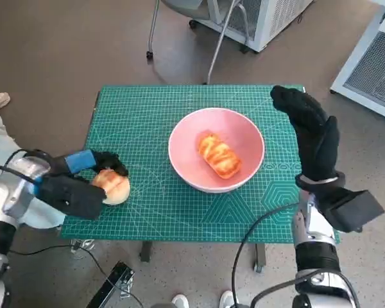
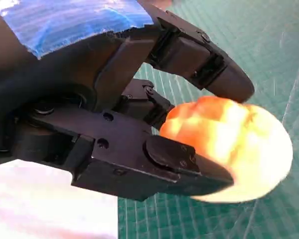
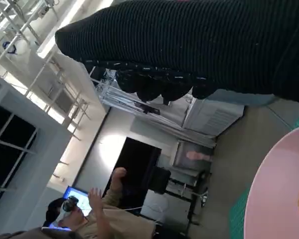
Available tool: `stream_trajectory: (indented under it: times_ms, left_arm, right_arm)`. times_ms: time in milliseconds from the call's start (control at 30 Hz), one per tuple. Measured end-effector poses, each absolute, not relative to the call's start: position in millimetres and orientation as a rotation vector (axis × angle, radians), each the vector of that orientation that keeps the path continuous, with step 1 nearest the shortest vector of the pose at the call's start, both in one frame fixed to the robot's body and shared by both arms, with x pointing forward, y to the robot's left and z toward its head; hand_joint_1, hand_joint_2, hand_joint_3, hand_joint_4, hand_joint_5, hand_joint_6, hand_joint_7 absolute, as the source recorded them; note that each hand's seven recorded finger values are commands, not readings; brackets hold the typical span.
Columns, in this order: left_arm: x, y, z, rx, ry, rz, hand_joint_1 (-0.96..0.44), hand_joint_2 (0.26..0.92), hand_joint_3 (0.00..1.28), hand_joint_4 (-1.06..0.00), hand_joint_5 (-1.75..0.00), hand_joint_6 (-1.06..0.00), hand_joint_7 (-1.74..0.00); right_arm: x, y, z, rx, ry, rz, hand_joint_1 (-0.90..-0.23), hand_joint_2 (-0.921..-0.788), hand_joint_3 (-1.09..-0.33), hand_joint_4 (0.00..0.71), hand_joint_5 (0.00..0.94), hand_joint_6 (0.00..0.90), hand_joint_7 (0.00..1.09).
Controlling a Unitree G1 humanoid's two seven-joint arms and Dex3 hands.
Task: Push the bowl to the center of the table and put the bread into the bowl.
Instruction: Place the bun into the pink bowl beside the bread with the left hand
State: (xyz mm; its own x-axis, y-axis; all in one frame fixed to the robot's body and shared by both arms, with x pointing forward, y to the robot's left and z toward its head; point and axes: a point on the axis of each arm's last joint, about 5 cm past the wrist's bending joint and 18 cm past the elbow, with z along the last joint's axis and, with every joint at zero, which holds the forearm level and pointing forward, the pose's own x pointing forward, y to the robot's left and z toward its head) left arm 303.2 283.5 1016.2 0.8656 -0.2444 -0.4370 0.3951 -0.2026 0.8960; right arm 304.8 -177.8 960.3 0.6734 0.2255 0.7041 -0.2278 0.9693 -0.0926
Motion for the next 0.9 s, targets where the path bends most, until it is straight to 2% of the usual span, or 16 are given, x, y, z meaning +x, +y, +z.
stream_trajectory:
  times_ms: [200, 433, 600, 767, 900]
  left_arm:
    - [306.5, 280, 1063, 1.658, -0.064, -0.434, 0.00, 0.903, 0.10, -0.54, -1.30, -0.77, -1.03]
    - [303.8, 260, 1116, 1.631, -0.321, -0.287, 0.00, 0.918, 0.09, -0.47, -1.36, -0.79, -1.01]
    - [302.9, 237, 1131, 1.604, -0.474, -0.260, 0.00, 0.913, 0.10, -0.47, -1.36, -0.80, -1.01]
    - [308.4, 212, 1131, 1.560, -0.607, -0.286, 0.00, 0.902, 0.10, -0.50, -1.32, -0.81, -1.01]
    - [316.4, 193, 1127, 1.538, -0.669, -0.324, 0.00, 0.914, 0.08, -0.52, -1.27, -0.79, -1.07]
  right_arm:
    - [304.7, -177.5, 960.5, 0.006, -0.782, 0.257, -0.588, -0.921, -0.805, 0.381, 0.001, -0.001, 0.76]
    - [304.7, -177.2, 959.7, 0.009, -0.768, 0.262, -0.576, -0.921, -0.808, 0.380, 0.000, -0.001, 0.75]
    - [304.3, -177.5, 959.3, 0.008, -0.767, 0.262, -0.578, -0.921, -0.809, 0.380, 0.000, -0.001, 0.75]
    - [304.3, -176.8, 959.4, 0.010, -0.766, 0.265, -0.594, -0.921, -0.806, 0.379, 0.000, -0.001, 0.76]
    - [304.3, -176.8, 959.2, 0.013, -0.762, 0.265, -0.602, -0.921, -0.803, 0.380, 0.001, -0.001, 0.76]
